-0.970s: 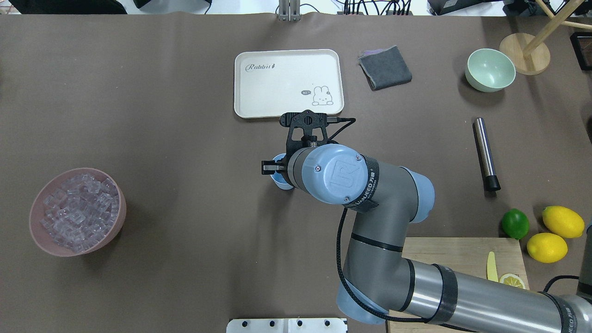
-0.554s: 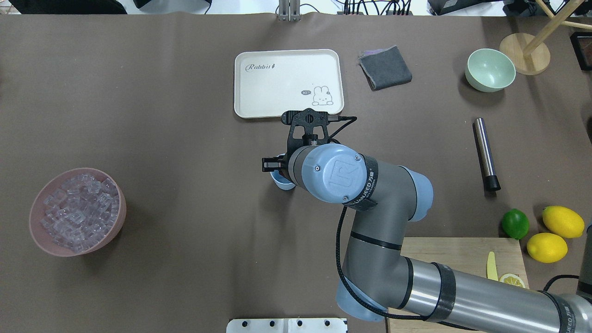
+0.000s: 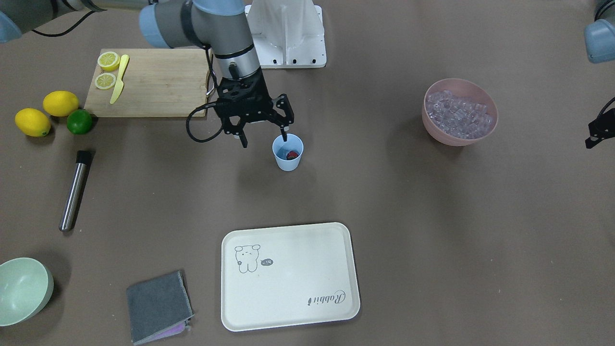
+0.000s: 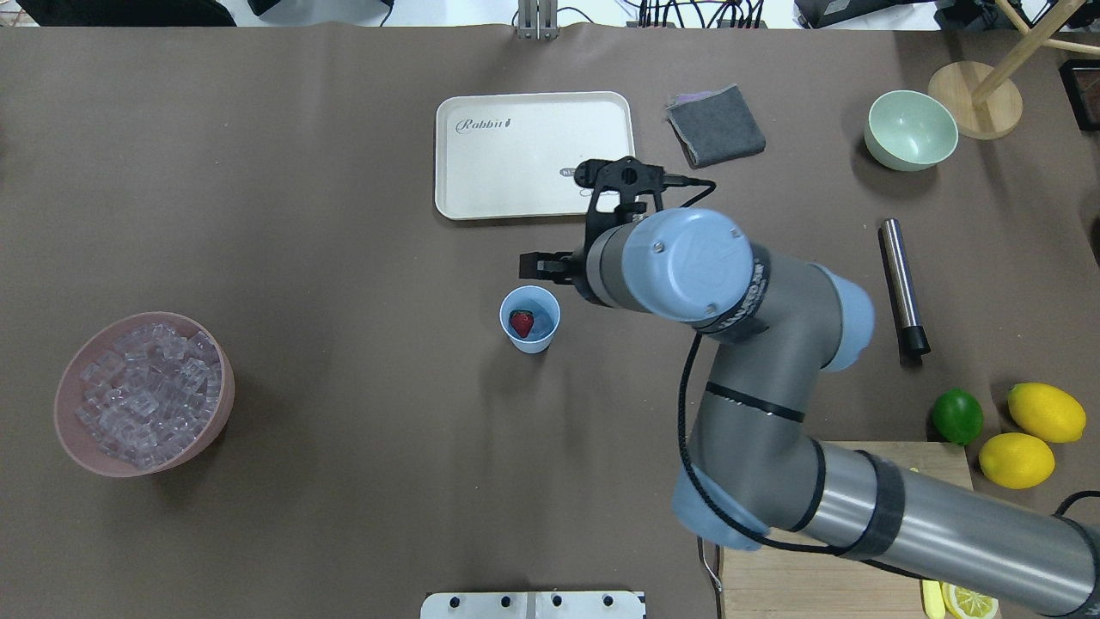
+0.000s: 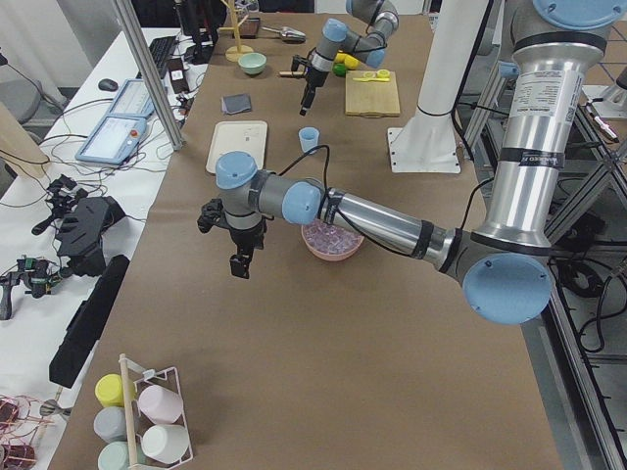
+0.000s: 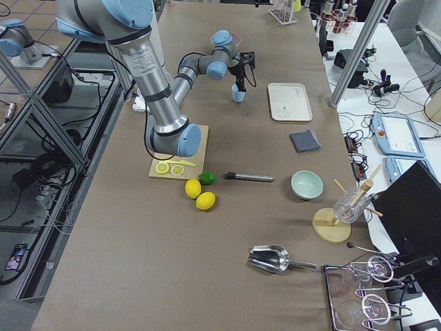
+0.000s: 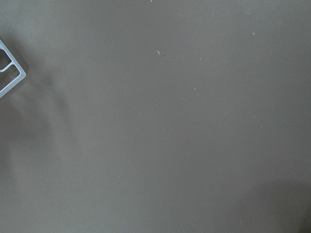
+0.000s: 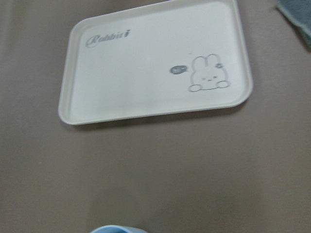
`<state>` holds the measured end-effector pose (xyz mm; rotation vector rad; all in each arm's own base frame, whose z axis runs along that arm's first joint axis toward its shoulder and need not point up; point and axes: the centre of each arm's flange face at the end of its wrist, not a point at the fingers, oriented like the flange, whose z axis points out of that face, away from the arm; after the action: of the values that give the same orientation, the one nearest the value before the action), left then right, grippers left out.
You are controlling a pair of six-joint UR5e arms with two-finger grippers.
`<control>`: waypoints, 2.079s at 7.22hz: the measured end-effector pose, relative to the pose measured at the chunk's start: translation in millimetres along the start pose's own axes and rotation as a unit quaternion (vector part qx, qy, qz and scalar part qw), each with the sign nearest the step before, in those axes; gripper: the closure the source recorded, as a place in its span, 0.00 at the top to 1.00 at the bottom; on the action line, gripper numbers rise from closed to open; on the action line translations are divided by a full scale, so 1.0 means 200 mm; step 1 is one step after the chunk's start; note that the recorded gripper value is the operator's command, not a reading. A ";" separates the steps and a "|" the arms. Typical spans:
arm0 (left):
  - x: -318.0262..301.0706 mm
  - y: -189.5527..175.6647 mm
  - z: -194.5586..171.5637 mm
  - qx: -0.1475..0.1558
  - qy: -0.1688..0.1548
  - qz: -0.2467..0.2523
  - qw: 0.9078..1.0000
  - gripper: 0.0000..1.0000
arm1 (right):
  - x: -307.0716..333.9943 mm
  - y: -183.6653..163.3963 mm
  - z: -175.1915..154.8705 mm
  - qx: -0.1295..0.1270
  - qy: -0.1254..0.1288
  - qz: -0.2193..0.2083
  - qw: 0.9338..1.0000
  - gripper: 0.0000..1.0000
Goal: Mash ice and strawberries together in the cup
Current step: 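Move the right gripper to the metal muddler beside the green bowl, then grasp the top of the metal muddler with the right gripper and lift it upright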
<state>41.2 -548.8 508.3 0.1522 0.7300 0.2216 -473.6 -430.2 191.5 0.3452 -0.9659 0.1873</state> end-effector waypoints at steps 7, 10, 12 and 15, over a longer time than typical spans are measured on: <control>0.04 -0.01 -0.06 0.012 -0.001 0.008 1.000 0.98 | 1.59 -0.70 0.05 -0.113 0.122 0.026 0.986 1.00; 0.05 -0.01 -0.08 0.016 -0.001 0.011 1.000 0.98 | 1.91 -0.74 0.26 -0.108 0.126 0.023 0.986 1.00; 0.04 -0.01 -0.08 0.019 -0.006 0.013 1.000 0.98 | 1.98 -0.72 0.36 -0.107 0.119 0.015 0.987 1.00; 0.04 -0.01 -0.08 0.021 -0.015 0.014 1.000 0.98 | 1.98 -0.65 0.43 -0.118 0.118 0.003 0.986 1.00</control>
<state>36.1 -547.9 491.5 0.2054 0.7038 0.2293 -279.6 -581.5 538.3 0.0992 -0.7454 0.1135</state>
